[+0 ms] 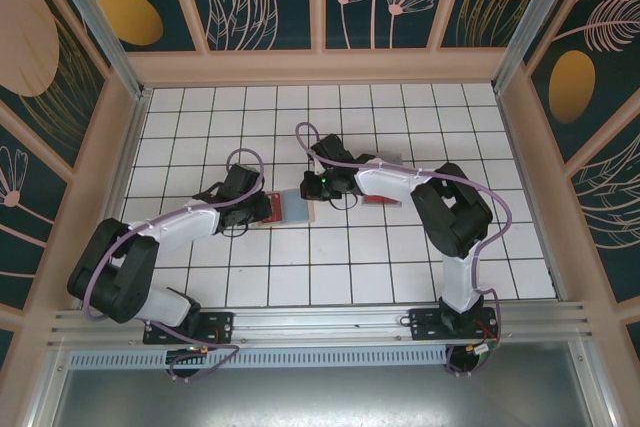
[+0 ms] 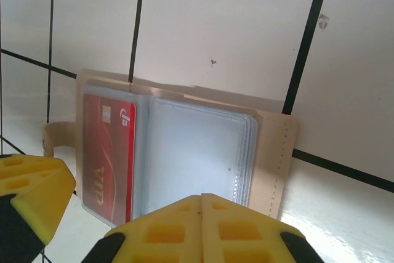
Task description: Take the credit cards out of the card holder
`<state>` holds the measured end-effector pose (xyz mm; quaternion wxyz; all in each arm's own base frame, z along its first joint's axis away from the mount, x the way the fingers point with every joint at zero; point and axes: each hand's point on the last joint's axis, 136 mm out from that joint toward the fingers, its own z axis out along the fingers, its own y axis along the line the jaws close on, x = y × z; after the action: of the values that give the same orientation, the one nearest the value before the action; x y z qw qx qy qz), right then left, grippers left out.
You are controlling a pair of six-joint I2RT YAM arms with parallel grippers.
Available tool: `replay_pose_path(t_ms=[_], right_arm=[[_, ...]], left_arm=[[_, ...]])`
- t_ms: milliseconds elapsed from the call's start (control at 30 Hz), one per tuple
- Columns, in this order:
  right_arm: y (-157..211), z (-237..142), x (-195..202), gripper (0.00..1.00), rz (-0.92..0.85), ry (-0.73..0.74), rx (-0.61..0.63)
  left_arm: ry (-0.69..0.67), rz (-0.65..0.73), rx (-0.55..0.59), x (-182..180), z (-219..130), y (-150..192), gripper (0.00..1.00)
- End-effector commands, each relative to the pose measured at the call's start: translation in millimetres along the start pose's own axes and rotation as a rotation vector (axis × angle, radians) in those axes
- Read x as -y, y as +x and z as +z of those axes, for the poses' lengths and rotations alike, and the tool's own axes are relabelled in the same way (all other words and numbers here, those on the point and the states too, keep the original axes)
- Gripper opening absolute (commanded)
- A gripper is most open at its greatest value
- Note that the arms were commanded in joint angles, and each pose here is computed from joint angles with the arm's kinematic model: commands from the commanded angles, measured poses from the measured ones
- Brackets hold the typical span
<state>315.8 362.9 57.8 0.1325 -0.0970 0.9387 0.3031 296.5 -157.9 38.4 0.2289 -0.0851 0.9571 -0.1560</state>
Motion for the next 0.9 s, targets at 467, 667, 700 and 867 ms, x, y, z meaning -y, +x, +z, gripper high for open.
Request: replay_pose_path(t_ms=[467,667,700,867], right_arm=[[6.7,27.5,-46.3,0.11,0.016,-0.236,-0.153],[13.9,35.8,-46.6,0.11,0.03,-0.274,-0.201],[15.0,37.0,-47.0,0.11,0.031,-0.279,-0.208],[18.5,42.0,-46.9,0.12,0.039,-0.294,-0.232]], left_arm=[[-0.063,-0.042,-0.056,-20.1,15.6,14.7,0.06],[-0.061,-0.045,-0.067,-21.1,16.4,18.4,0.06],[-0.062,-0.044,-0.069,-21.3,16.6,19.0,0.06],[-0.054,-0.045,-0.073,-19.9,16.5,19.5,0.06]])
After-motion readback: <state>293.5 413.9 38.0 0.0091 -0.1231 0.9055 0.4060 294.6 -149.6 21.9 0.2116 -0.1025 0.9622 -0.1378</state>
